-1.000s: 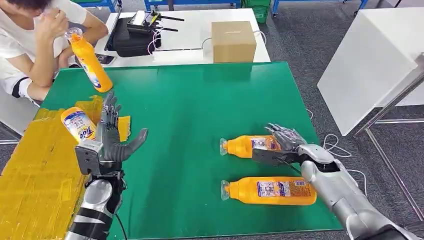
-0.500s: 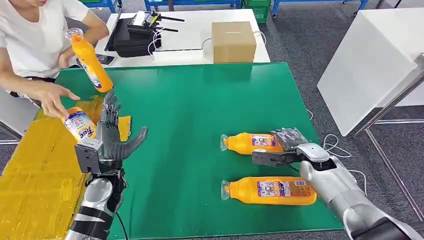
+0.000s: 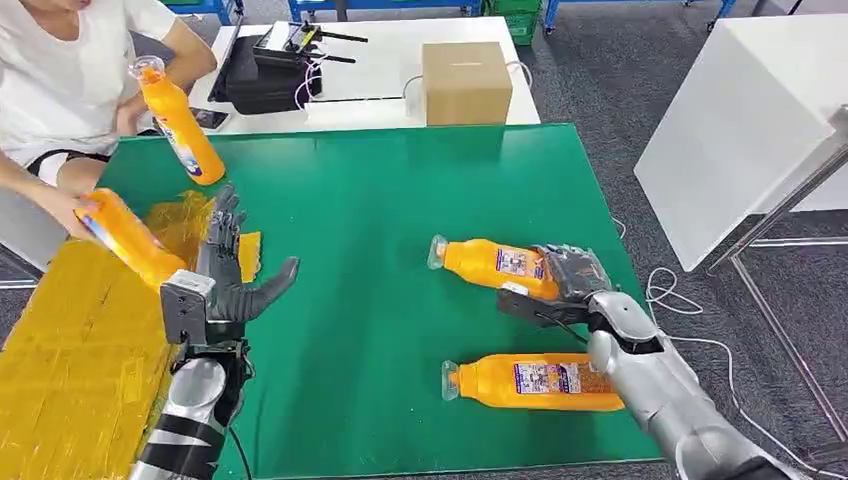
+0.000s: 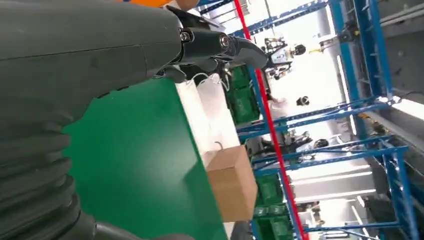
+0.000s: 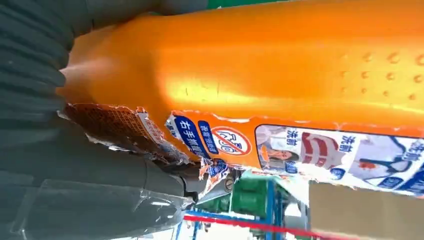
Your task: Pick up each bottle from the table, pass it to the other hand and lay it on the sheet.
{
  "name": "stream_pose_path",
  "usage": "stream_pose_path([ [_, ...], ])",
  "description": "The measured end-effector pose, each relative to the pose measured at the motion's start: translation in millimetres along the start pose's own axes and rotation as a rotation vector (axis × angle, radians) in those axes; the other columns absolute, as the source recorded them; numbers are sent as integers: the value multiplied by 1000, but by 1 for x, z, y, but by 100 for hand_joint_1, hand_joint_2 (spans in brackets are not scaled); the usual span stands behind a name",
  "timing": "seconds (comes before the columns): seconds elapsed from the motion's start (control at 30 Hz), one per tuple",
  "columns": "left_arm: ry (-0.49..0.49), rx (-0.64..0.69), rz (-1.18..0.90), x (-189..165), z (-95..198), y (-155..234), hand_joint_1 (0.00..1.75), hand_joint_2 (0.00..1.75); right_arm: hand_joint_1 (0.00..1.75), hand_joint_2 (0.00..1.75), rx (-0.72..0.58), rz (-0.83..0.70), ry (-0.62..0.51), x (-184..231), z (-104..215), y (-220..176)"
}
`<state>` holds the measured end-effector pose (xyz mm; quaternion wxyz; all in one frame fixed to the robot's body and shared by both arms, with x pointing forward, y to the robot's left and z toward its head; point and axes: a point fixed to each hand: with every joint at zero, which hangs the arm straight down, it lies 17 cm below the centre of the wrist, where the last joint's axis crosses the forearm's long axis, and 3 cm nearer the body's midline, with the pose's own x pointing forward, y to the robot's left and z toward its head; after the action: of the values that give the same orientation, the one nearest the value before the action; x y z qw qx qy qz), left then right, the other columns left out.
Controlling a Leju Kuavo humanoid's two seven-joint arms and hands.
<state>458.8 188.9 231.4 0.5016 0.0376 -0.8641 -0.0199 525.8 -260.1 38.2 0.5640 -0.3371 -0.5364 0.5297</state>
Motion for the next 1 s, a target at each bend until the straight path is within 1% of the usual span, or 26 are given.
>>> stream_pose_path([
  [0.2,4,-2,-6,-1,1,1,0,175,175,175,-41,-49,-6,7,3,-10],
  [0.27,19,-19,-10,-4,1,-1,0,175,175,175,-63,-80,-22,11,5,-14],
  [0.3,38,-38,-16,-8,2,-4,0,175,175,175,-94,-106,-36,15,6,-19],
  [0.4,114,-132,-8,-22,7,-15,0,175,175,175,-254,-205,-56,31,10,-53],
  [0.47,129,-178,3,-24,6,-22,0,175,175,175,-333,-288,-76,41,16,-72],
  [0.57,142,-248,7,-23,2,-33,0,175,175,175,-445,-453,-117,57,28,-98],
  [0.63,142,-282,15,-19,-1,-41,0,175,175,175,-494,-547,-134,61,34,-110],
  [0.7,137,-316,14,-16,-5,-49,0,175,175,175,-519,-617,-145,63,38,-116],
  [0.83,116,-393,16,-3,-16,-70,0,175,175,175,-515,-759,-194,77,42,-119],
  [1.0,87,-460,33,12,-22,-91,0,175,175,175,-531,-803,-234,96,43,-126],
])
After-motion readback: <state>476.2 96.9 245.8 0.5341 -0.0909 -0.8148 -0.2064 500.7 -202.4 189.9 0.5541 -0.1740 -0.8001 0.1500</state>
